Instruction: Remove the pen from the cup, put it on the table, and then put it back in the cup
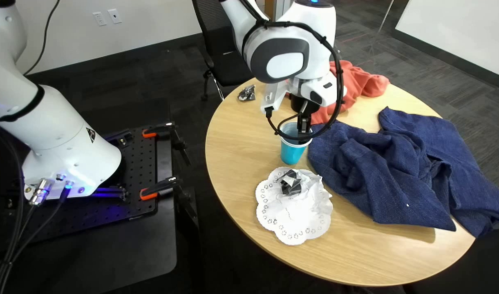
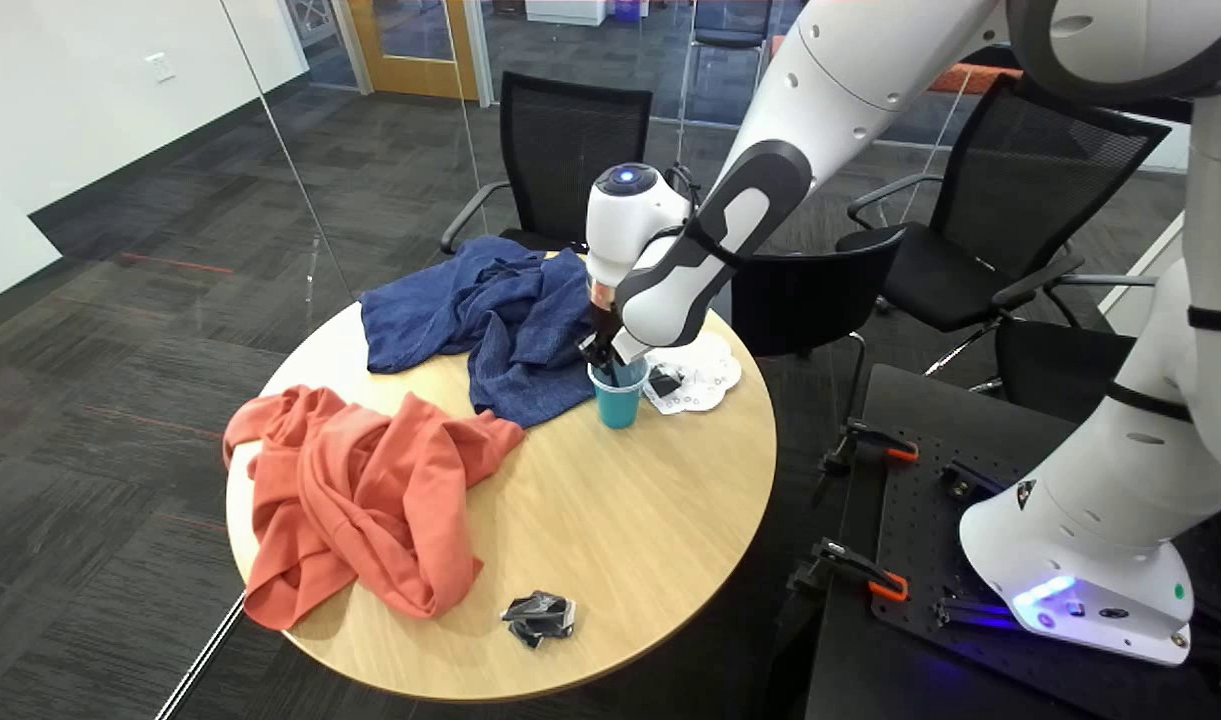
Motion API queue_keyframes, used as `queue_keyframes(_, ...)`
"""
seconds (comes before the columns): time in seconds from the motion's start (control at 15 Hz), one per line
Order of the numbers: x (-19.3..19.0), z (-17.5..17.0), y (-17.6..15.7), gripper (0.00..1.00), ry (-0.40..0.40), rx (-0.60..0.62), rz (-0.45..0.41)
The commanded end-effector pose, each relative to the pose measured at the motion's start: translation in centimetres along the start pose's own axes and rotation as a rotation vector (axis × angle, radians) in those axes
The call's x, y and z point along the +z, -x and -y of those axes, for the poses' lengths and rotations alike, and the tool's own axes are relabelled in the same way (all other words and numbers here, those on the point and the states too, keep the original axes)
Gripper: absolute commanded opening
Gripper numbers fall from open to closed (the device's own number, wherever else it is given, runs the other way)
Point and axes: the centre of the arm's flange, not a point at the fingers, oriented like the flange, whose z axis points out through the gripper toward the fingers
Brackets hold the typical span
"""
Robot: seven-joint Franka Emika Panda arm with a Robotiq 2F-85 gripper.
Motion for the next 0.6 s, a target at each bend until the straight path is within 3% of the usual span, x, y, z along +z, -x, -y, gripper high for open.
queue_keyframes(0.0, 0.57, 0.35, -0.5, 0.33, -0.001, -0.017, -0.038)
queue_keyframes(0.13, 0.76, 0.43, -0.47, 0.29, 0.002, -0.02, -0.046)
queue_keyframes(0.27, 0.84, 0.47, -0.39, 0.06, 0.004, -0.021, -0.054)
queue_keyframes(0.4, 0.9, 0.56, -0.22, 0.01, 0.008, -0.024, -0.058)
queue_keyframes(0.53, 0.66, 0.58, 0.26, 0.04, 0.011, -0.025, -0.059)
